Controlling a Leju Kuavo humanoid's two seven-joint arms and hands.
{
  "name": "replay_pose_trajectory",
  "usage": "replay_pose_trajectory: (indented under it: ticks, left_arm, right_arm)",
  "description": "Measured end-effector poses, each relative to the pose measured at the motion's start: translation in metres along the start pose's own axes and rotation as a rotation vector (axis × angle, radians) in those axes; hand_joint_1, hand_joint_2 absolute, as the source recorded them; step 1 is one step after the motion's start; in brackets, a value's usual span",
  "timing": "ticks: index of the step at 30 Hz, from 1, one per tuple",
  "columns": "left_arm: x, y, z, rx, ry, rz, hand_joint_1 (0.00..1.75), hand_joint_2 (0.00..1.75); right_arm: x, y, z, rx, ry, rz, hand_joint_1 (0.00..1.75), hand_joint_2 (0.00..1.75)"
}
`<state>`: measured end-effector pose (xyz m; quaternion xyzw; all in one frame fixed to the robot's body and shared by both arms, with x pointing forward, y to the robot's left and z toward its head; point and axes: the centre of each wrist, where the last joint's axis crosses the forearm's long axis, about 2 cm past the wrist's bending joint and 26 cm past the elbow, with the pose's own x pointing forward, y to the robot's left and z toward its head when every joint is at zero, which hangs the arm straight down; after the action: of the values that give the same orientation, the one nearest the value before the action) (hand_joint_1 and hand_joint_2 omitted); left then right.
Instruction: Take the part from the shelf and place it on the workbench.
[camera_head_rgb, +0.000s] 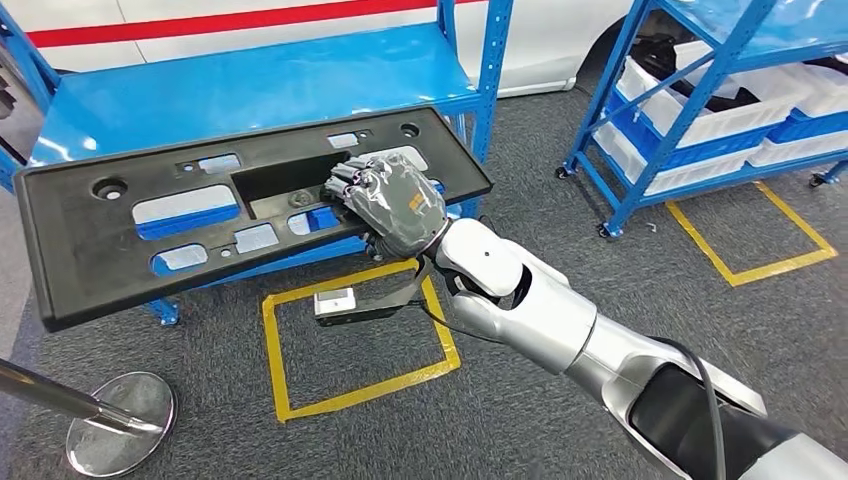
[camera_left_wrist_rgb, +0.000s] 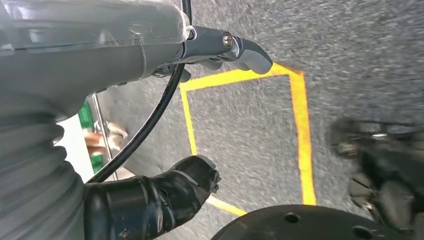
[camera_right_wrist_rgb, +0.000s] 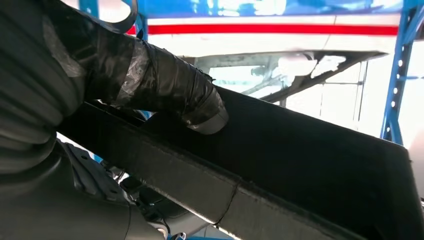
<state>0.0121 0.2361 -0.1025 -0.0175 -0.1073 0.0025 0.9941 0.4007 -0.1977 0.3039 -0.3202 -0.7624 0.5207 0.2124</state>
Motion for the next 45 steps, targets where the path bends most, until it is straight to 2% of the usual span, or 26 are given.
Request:
replay_pose_trajectory:
  ticks: [45]
  left_arm:
    - [0.006,0.003,-0.003,0.012,-0.021,0.004,0.0,1.75]
  right_arm:
    - [0.001,0.0,-0.015,0.035,-0.015,0.009,1.75,1.75]
